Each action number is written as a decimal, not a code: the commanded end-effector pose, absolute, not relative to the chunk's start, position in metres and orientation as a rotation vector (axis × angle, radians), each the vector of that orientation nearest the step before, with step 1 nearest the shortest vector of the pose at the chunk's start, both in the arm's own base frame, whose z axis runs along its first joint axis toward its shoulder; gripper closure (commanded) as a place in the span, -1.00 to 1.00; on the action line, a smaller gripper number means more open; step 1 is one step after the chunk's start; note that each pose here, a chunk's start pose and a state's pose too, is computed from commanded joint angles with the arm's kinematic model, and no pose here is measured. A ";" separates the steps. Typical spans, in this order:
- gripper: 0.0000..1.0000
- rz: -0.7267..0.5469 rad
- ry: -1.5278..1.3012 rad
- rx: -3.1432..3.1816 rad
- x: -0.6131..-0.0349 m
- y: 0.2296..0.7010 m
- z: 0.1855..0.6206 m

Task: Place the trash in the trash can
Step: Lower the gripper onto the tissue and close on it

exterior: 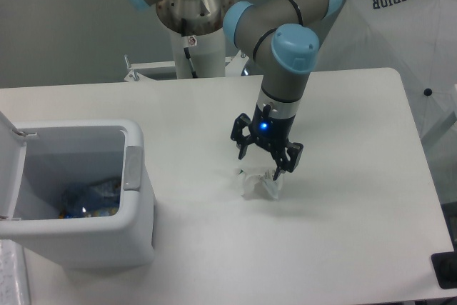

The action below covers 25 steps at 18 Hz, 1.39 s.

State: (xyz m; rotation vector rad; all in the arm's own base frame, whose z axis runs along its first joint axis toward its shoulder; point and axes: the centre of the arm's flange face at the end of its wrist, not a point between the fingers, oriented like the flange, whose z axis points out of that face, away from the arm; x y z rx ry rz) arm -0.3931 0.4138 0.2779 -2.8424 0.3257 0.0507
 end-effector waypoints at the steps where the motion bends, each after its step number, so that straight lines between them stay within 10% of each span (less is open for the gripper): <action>1: -0.83 0.043 0.325 -2.846 -0.393 0.414 0.275; 13: -0.75 -0.014 0.313 -2.875 -0.385 0.416 0.250; 25: 0.59 -0.035 0.209 -2.884 -0.382 0.422 0.247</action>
